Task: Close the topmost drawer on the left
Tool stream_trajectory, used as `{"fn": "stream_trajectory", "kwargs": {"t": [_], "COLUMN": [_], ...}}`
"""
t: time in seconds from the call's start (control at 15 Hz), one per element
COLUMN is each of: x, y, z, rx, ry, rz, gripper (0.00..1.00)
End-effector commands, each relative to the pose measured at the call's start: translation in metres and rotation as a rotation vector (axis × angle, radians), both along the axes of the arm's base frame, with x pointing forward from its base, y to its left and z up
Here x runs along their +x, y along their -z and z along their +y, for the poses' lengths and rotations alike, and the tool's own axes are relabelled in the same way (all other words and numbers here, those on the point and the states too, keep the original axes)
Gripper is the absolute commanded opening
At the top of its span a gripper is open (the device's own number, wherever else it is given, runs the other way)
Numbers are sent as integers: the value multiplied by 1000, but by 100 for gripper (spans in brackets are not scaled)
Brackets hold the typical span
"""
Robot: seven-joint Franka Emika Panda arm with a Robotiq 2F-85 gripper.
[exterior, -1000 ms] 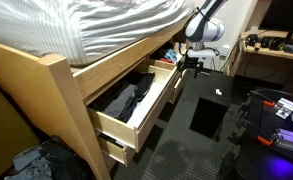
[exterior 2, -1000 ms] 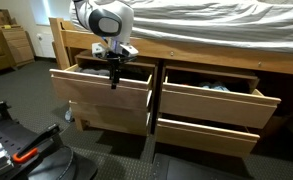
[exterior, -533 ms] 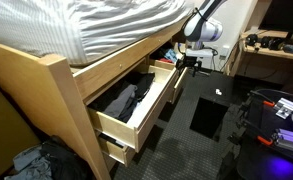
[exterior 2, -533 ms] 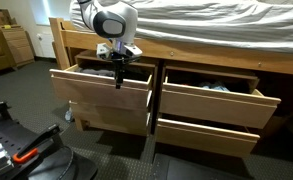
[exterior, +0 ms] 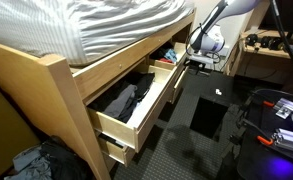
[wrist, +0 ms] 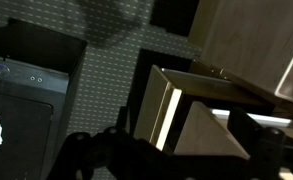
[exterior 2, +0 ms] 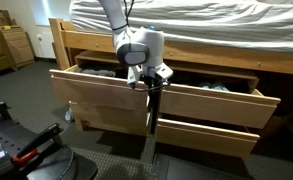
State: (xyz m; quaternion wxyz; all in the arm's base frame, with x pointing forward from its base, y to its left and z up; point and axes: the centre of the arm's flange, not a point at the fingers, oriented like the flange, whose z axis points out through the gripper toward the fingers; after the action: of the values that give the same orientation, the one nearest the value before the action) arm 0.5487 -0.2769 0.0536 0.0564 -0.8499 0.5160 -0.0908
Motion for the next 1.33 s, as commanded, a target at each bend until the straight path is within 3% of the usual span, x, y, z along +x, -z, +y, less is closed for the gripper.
{"fn": "stream_trajectory", "kwargs": {"t": [0.0,0.13,0.27,0.4,0.67,0.73,0.87,1.0,1.13,1.27], "x": [0,2,8,-3,-24,-16,-22,-22,-30,-22], "y": [6,11,15,44,85,75,90,90,81,76], "z": [-14,-23,-8,57,130,107,135,137,138,163], "rx": [3,5,19,-15,-62,-20,-40,-47,-16,20], "ry": [15,27,34,-109,-271,-225,-265,-272,-289,-342], "rz": [-12,-24,-7,43,112,98,114,115,-14,-108], "gripper": [100,100,100,100,100,100,100,100,100,100]}}
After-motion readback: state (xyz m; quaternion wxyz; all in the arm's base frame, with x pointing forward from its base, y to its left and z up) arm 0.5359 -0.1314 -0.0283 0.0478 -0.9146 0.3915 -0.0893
